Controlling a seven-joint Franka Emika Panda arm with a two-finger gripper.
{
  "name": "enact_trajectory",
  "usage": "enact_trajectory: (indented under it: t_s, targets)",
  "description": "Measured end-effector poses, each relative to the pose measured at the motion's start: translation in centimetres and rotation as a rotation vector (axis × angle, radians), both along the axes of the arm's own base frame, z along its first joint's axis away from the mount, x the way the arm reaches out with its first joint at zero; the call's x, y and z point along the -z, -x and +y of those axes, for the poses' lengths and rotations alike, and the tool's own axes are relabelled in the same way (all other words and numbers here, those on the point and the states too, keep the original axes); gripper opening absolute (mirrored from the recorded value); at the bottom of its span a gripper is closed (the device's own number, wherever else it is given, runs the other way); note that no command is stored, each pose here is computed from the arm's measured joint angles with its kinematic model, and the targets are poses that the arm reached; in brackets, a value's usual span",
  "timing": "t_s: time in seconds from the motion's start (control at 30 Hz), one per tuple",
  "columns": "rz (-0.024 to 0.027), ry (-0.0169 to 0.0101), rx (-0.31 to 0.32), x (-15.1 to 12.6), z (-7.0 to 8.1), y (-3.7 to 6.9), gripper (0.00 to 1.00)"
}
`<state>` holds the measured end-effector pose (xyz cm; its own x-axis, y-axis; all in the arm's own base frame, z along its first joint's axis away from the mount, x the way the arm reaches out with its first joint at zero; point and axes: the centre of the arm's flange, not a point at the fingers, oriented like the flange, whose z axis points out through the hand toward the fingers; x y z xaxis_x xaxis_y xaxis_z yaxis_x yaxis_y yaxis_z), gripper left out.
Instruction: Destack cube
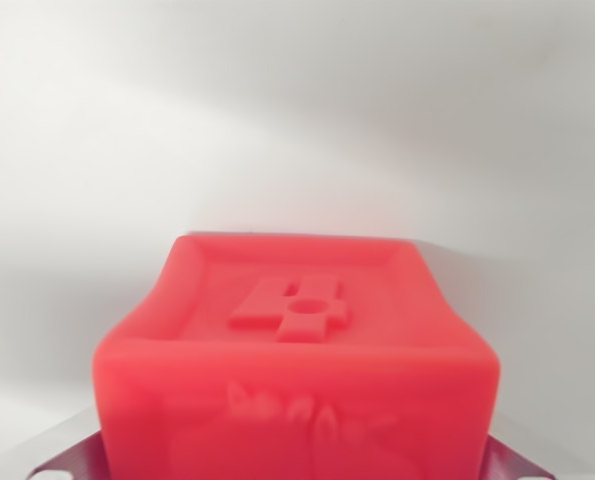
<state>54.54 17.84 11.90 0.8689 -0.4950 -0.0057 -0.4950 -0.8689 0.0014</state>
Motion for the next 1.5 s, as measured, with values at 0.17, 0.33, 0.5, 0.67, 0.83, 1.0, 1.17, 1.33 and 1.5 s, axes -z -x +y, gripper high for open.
enact_trajectory:
  t_s: [0.17,0.33,0.5,0.67,0.83,1.0,1.17,1.33,1.5]
  targets:
    - [-0.0012,-0.0003,0.000,0.13,0.02,-0.04,0.00]
    - [-0.0017,-0.0005,0.000,0.16,0.03,-0.05,1.00]
    - [-0.0018,-0.0005,0.000,0.16,0.03,-0.05,1.00]
    - [-0.0019,-0.0006,0.000,0.16,0.04,-0.05,1.00]
    - [-0.0004,0.0000,0.000,0.37,0.01,-0.02,1.00]
    - [-0.0008,-0.0001,0.000,0.36,0.01,-0.03,1.00]
    - [-0.0009,-0.0001,0.000,0.36,0.01,-0.04,1.00]
    - [-0.0009,-0.0001,0.000,0.36,0.01,-0.04,1.00]
    - [-0.0007,0.0000,0.000,0.36,0.01,-0.03,1.00]
